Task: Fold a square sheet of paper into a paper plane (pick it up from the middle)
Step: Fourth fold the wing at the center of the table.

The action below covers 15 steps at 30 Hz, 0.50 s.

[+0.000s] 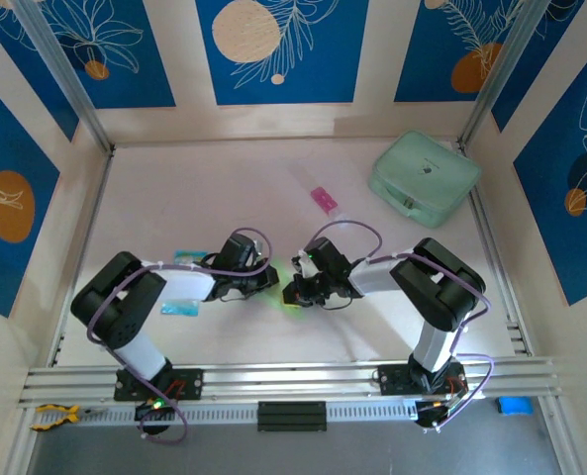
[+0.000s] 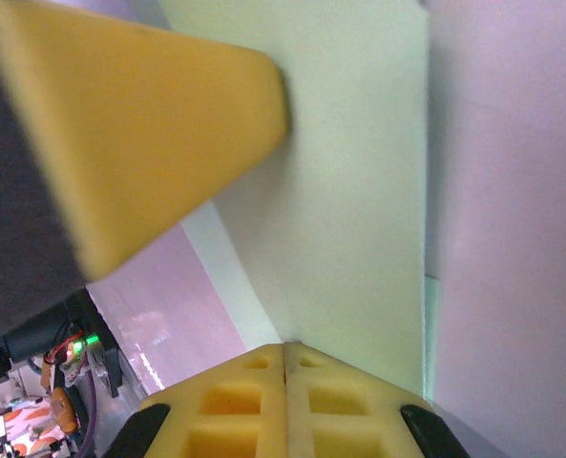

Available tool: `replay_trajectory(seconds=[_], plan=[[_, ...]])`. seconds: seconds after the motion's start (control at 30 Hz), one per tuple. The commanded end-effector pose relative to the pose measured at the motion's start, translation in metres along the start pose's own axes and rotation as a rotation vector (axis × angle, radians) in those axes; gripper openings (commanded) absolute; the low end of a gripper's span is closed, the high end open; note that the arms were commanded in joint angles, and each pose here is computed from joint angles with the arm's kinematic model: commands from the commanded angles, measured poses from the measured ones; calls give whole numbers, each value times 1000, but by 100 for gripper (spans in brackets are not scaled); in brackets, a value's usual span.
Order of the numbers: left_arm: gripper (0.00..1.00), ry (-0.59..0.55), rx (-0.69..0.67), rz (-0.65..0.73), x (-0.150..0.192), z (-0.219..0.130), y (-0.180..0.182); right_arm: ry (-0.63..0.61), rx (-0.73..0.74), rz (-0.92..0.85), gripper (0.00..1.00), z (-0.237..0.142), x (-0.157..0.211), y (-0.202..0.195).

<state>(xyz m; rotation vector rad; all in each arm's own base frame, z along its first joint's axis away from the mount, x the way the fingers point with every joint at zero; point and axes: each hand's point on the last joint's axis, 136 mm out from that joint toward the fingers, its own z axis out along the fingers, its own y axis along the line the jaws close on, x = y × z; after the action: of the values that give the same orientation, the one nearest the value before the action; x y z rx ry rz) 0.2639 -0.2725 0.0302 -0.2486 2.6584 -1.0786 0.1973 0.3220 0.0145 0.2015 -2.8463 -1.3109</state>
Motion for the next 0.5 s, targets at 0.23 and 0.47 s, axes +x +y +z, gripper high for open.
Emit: replay_trajectory(seconds=[0.23, 0.47], plan=[[0, -10, 11, 62, 0, -13, -22, 69, 120, 149, 0, 4, 30, -40], [0, 25, -57, 20, 9, 6, 0, 64, 129, 163, 0, 4, 33, -41]])
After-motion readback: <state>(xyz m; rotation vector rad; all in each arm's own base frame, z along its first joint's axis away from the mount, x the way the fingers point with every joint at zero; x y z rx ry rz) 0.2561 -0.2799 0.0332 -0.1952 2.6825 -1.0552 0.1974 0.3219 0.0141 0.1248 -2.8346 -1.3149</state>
